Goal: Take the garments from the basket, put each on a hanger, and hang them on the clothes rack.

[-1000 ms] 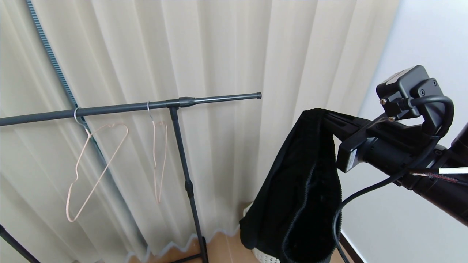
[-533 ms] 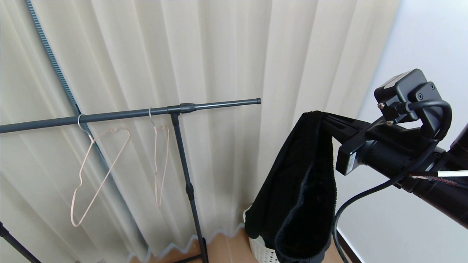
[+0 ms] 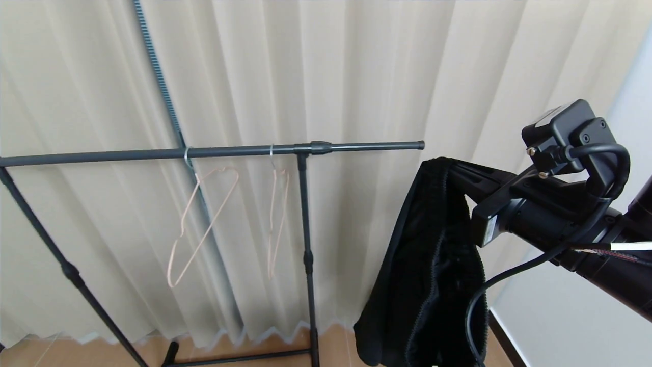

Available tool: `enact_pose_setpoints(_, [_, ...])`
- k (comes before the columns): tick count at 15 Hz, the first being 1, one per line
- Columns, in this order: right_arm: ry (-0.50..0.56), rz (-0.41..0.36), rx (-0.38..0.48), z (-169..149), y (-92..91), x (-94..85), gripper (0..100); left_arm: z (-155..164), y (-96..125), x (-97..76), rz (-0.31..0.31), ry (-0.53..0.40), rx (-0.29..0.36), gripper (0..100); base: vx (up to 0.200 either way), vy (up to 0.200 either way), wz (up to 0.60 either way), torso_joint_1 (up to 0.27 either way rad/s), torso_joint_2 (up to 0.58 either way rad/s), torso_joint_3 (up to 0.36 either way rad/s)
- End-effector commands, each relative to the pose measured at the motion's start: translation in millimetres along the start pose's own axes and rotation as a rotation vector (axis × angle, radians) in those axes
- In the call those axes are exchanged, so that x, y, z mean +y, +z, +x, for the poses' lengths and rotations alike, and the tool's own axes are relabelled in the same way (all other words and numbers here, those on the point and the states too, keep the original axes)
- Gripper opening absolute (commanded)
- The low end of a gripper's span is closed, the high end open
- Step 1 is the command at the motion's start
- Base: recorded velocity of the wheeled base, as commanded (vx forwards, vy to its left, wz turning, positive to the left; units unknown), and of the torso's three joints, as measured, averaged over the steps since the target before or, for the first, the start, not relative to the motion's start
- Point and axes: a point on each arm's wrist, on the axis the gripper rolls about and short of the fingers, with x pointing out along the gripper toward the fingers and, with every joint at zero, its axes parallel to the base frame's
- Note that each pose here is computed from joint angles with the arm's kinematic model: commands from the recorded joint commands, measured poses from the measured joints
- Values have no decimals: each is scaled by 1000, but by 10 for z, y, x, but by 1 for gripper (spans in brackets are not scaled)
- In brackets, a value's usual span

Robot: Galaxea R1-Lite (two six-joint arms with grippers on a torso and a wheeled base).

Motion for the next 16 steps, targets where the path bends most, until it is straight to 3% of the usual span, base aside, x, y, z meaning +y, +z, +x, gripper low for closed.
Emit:
enact_pose_setpoints(1, [1, -1, 3, 4, -9, 5, 0, 0, 0, 0, -1, 0, 0, 100, 0, 200, 0, 2, 7, -2])
enact_pose_setpoints(12, [-12, -20, -2, -12, 4, -30, 0, 0, -3, 0, 1, 1, 3, 100, 0, 200, 0, 4, 0, 1])
enact_pose_setpoints(16, [-15, -25, 2, -14, -5, -29, 0, 0, -3, 0, 1, 0, 3, 100, 0, 200, -600, 0, 2, 4])
